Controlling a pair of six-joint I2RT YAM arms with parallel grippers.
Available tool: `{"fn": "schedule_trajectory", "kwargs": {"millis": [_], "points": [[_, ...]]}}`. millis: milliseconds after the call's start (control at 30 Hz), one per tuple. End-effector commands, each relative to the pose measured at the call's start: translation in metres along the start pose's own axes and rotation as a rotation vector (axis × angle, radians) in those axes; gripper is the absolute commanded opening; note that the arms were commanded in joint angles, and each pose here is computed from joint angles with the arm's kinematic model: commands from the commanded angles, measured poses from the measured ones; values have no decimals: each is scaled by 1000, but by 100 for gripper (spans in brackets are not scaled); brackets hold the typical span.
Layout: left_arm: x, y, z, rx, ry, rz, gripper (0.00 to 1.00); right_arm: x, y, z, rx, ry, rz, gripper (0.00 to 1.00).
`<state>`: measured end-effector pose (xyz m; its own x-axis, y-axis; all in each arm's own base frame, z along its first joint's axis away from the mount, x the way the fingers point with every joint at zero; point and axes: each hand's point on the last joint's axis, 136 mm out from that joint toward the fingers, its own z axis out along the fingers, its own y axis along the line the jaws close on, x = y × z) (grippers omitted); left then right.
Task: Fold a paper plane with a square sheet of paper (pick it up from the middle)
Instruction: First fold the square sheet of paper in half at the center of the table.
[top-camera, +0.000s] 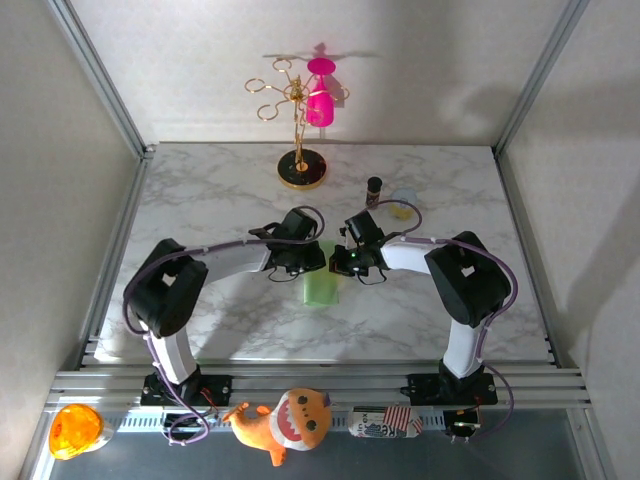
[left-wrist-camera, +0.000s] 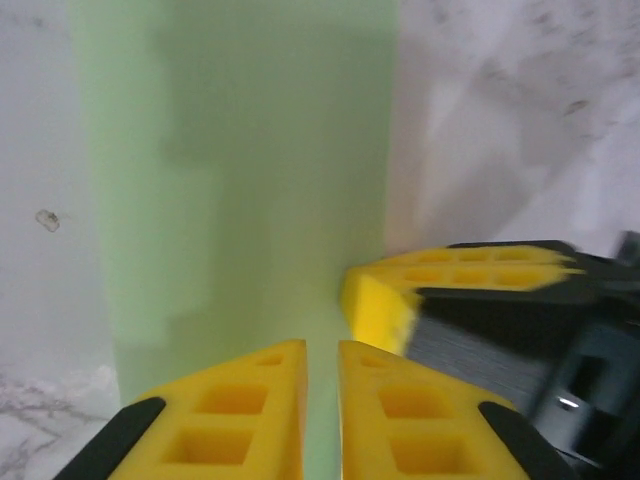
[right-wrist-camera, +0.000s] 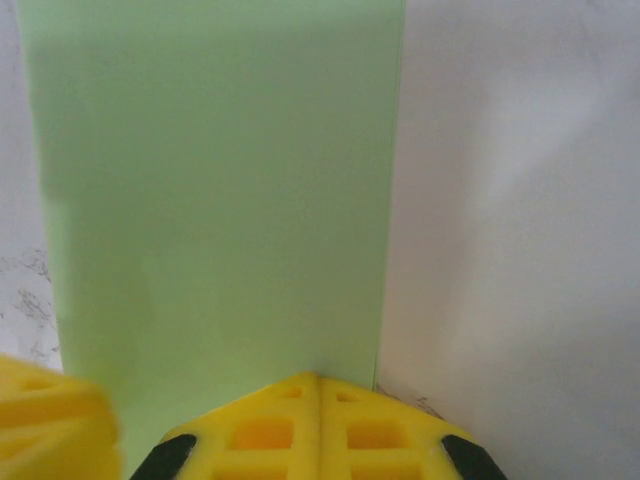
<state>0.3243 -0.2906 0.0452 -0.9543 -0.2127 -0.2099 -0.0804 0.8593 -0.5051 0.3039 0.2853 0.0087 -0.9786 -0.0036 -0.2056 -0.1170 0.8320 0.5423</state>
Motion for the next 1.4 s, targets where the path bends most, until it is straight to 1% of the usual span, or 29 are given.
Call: {"fn": "schedule_trajectory", "kwargs": {"millis": [0, 167, 333, 533, 700, 800, 867, 967, 1133, 1267, 1367], "points": [[-3, -13, 4, 29, 19, 20, 14, 69, -98, 19, 363, 186, 82, 6], [-8, -14, 14, 19, 39, 30, 12, 74, -103, 17, 384, 202, 71, 5], [-1, 0, 26, -23, 69, 25, 8, 78, -107, 16, 399, 213, 71, 6], [2, 17, 31, -61, 81, 24, 3, 82, -112, 16, 416, 221, 79, 6], [5, 35, 32, -64, 101, 17, 3, 85, -118, 16, 445, 229, 81, 6], [8, 42, 33, -21, 137, 31, 5, 94, -131, 12, 504, 246, 69, 5], [8, 56, 33, -26, 152, 26, 6, 101, -142, 9, 553, 262, 63, 6], [10, 69, 29, -1, 173, 30, 9, 110, -156, 5, 607, 277, 62, 6], [8, 95, 17, 10, 175, 22, 10, 118, -164, 3, 631, 287, 69, 5], [1, 113, 2, 1, 140, -8, 10, 117, -165, 2, 641, 282, 69, 5], [-10, 118, -12, -8, 97, -20, 10, 115, -164, 3, 637, 277, 68, 5]]}}
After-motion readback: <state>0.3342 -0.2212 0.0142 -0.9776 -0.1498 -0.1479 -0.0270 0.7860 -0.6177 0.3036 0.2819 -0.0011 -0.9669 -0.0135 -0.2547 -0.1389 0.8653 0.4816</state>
